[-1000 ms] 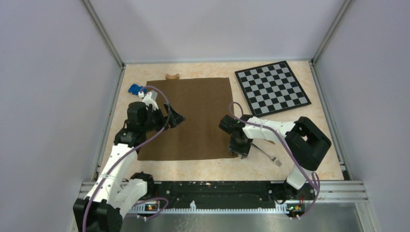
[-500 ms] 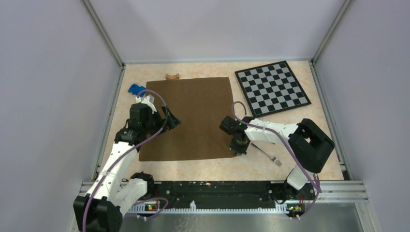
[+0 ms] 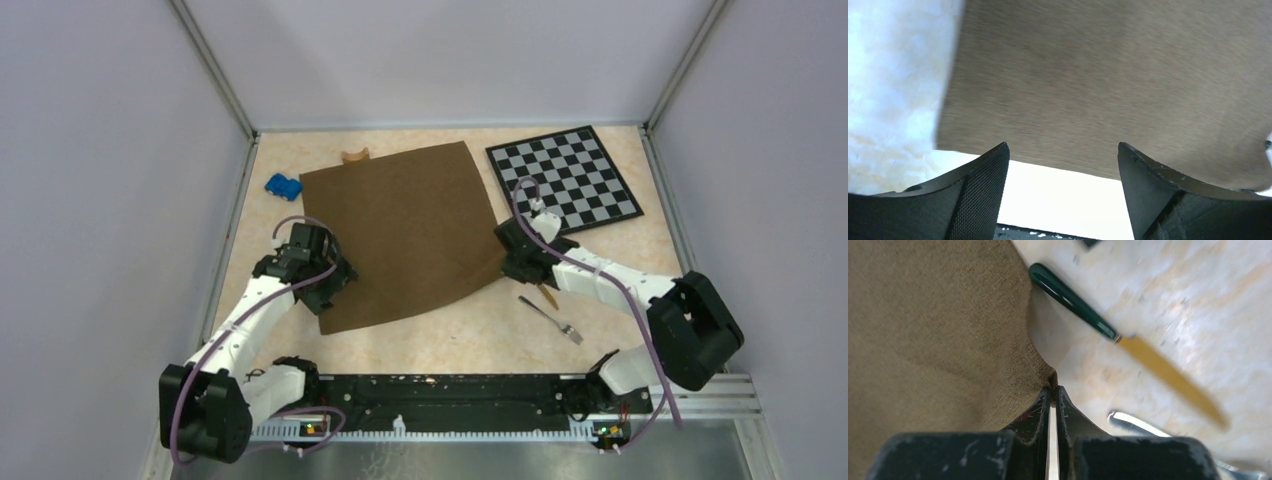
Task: Fold the napkin into a case and place the utensils inside
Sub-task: Pick up the flattened napkin from the center of the board.
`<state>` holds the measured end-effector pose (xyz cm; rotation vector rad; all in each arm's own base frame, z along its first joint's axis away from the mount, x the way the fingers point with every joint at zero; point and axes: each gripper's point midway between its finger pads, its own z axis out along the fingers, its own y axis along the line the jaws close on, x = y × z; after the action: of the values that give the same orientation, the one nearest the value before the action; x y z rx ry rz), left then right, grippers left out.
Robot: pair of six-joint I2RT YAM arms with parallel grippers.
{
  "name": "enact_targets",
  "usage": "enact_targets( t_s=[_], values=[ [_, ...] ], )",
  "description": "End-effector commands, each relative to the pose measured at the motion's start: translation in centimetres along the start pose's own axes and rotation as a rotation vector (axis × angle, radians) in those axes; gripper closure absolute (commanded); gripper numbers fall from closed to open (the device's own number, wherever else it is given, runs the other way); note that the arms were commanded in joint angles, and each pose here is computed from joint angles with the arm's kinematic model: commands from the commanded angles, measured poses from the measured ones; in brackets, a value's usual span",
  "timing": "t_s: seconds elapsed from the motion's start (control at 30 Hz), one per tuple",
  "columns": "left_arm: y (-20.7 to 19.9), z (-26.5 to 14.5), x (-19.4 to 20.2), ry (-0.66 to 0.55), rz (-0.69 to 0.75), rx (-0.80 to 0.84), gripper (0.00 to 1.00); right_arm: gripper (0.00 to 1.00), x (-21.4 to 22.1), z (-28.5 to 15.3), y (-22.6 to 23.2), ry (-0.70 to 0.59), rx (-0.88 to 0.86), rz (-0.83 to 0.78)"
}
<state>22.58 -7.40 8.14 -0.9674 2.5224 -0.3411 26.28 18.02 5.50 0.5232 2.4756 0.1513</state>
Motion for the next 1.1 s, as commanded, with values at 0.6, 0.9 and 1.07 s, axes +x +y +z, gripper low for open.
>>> enact_targets(
  t_s=[0.6,0.9,1.07],
  values=[
    [7.5,0.4,4.7,-0.006,-0.263,-0.494,0.43,1.00,-4.2,0.7,1.5,-0.070,-0.197,-0.044],
    [8.1,1.5,5.0,-0.003,-0.254,-0.518,0.42,1.00,-4.3,0.4,1.0,-0.081,-0.189,-0.032],
    [8.3,2.3,5.6,0.012,-0.258,-0.506,0.43,1.00,-4.3,0.4,0.9,-0.081,-0.185,-0.032]
  ],
)
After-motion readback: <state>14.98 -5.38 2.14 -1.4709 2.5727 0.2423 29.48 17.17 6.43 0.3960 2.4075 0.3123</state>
